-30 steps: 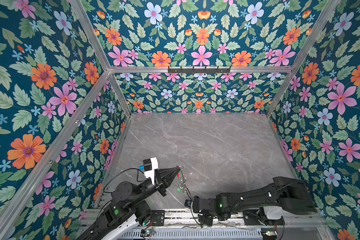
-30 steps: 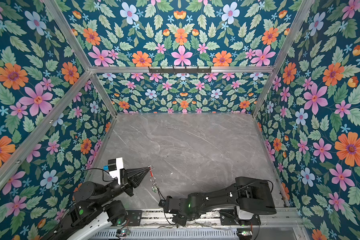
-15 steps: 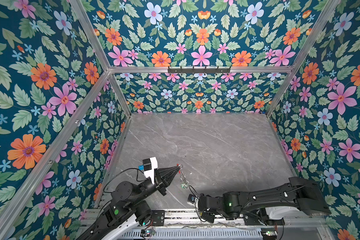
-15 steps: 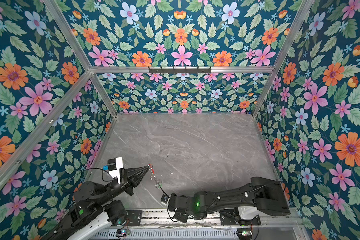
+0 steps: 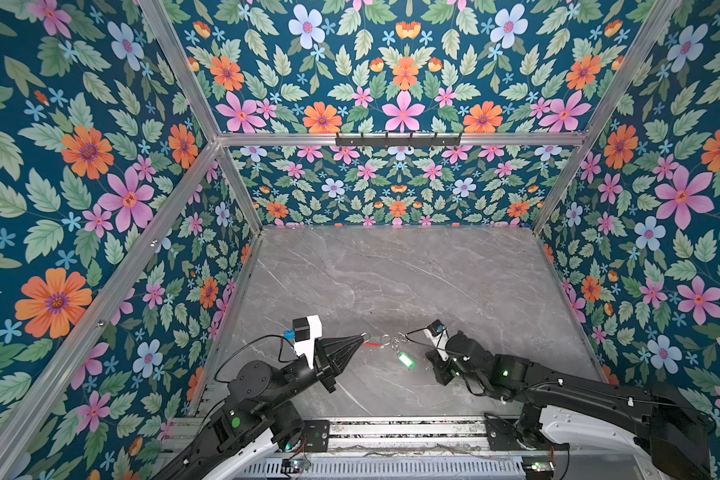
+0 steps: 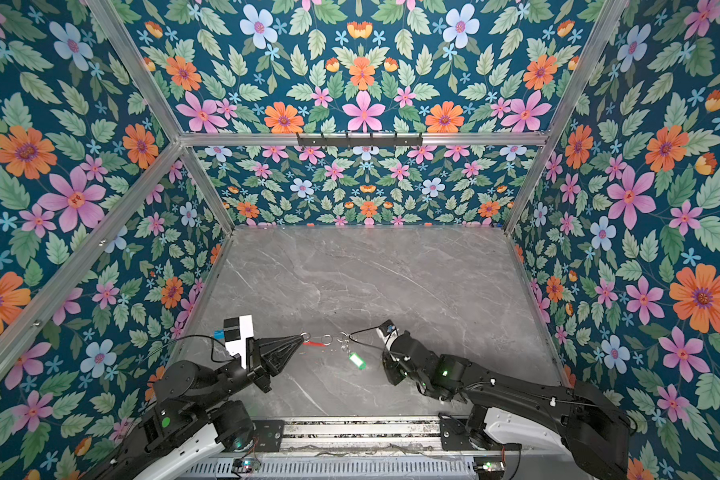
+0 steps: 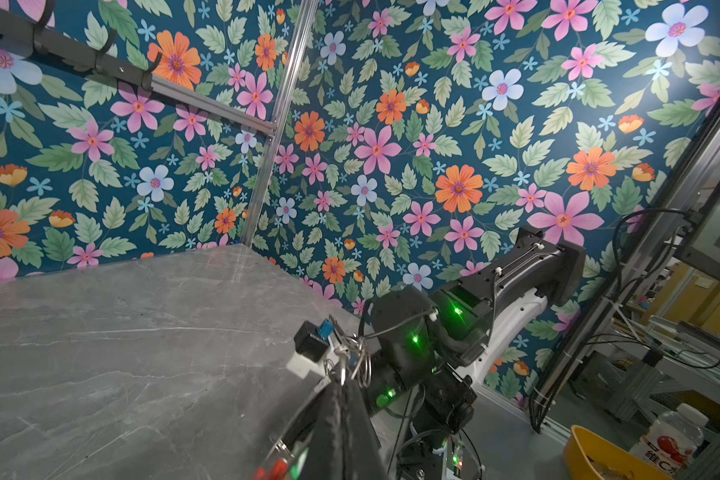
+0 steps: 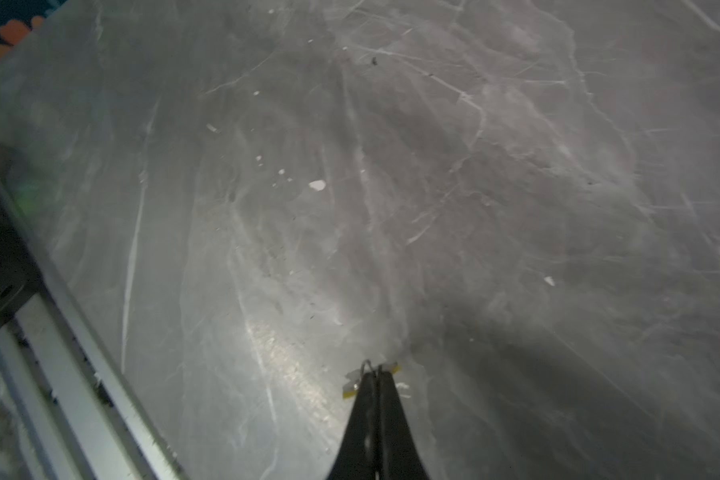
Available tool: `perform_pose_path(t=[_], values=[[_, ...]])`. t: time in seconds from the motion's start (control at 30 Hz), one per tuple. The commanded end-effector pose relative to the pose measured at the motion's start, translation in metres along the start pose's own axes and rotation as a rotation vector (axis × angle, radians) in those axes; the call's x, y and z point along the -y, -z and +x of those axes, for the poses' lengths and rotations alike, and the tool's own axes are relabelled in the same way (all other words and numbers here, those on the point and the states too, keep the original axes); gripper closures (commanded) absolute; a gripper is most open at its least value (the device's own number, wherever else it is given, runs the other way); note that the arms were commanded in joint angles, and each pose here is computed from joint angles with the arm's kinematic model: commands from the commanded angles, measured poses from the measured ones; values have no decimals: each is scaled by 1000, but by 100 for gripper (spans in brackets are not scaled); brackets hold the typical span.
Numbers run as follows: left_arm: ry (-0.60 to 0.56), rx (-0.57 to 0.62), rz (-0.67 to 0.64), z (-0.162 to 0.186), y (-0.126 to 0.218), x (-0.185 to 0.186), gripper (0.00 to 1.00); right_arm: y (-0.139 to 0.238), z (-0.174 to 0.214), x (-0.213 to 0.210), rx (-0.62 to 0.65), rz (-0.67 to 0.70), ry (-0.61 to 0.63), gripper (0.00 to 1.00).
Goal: Remove the keys from the keyring
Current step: 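Lift the yellow tag with the right gripper back toward the keyring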
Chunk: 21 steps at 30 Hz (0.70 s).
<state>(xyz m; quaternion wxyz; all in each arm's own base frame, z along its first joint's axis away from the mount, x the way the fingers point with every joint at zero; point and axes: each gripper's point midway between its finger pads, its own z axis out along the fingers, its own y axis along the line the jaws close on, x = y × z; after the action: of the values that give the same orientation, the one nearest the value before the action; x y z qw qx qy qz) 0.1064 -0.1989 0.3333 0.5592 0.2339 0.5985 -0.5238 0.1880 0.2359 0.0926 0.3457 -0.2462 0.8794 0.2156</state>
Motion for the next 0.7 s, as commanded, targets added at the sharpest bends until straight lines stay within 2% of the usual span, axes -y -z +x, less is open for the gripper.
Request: perform_pose_path(t=[0.0,0.1,0.17,0.4,0.67], values=[[-5,111,16,-26,3,6,100,2,-8,6,34,-41,-153,92],[8,110,16,-24,1,5,100,11,-17,4,61,-45,-149,64],[14,107,17,-23,-2,4,100,17,-25,1,82,-53,-143,56],[47,84,32,-19,-15,4,100,21,-28,-24,33,-174,-90,55],[33,52,37,-19,-26,5,100,33,-43,-54,21,-200,28,52]])
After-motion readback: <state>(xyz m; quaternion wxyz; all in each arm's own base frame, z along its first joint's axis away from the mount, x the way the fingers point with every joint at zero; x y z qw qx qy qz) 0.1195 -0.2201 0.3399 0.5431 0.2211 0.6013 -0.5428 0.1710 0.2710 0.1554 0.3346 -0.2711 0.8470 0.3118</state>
